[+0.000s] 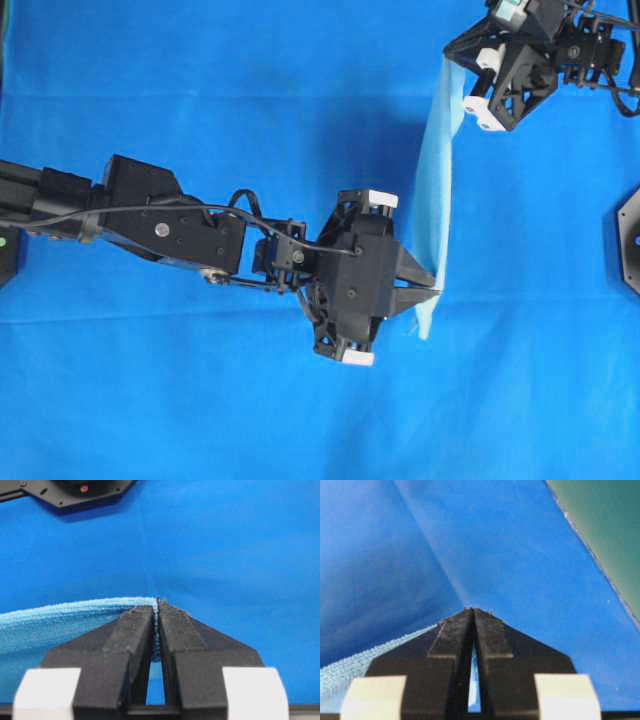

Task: Fold the light blue towel.

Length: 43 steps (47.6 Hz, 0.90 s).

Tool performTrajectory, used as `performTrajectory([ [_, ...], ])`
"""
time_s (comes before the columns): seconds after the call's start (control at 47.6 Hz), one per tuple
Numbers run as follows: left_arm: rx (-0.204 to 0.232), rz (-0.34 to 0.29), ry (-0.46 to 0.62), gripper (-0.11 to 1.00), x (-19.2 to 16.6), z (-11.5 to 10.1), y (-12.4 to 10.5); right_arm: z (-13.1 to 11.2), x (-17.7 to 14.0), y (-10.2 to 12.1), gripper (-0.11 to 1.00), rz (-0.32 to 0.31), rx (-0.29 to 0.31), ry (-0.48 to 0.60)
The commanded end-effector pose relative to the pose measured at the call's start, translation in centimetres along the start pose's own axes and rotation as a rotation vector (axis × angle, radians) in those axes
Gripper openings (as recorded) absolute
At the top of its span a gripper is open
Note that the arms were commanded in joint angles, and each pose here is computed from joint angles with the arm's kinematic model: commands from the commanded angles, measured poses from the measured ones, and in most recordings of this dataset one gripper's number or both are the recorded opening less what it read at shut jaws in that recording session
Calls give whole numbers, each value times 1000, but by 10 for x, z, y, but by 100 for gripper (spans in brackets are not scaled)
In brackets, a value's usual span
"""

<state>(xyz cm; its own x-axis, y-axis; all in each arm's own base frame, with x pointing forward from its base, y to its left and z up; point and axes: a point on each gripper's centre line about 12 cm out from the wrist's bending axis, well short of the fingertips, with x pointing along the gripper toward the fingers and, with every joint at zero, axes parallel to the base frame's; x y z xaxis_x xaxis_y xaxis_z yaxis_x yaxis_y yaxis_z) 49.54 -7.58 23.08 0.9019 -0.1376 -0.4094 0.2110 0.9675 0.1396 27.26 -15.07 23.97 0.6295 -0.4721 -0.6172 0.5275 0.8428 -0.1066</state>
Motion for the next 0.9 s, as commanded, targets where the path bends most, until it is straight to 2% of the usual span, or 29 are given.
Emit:
performTrajectory([
  [0.0, 20, -27, -70, 2, -2, 25, -17, 6, -9, -10, 0, -25, 13, -31],
  [0.231, 44, -17, -110, 2, 29, 36, -15, -8, -33, -15, 0, -44, 22, -39],
  [0.462, 47, -8, -143, 2, 61, 46, -13, -27, -51, -22, 0, -87, 28, 8],
  [0.672, 40, -9, -124, 2, 69, 39, -13, -29, -38, -18, 0, -65, 4, 15],
  [0.819, -15, -15, -81, 2, 62, 22, -13, -24, -15, -10, 0, -22, -17, 7],
  [0.882, -22, -19, -52, 2, 57, 9, -15, -20, -1, -5, 0, 1, -22, 2],
])
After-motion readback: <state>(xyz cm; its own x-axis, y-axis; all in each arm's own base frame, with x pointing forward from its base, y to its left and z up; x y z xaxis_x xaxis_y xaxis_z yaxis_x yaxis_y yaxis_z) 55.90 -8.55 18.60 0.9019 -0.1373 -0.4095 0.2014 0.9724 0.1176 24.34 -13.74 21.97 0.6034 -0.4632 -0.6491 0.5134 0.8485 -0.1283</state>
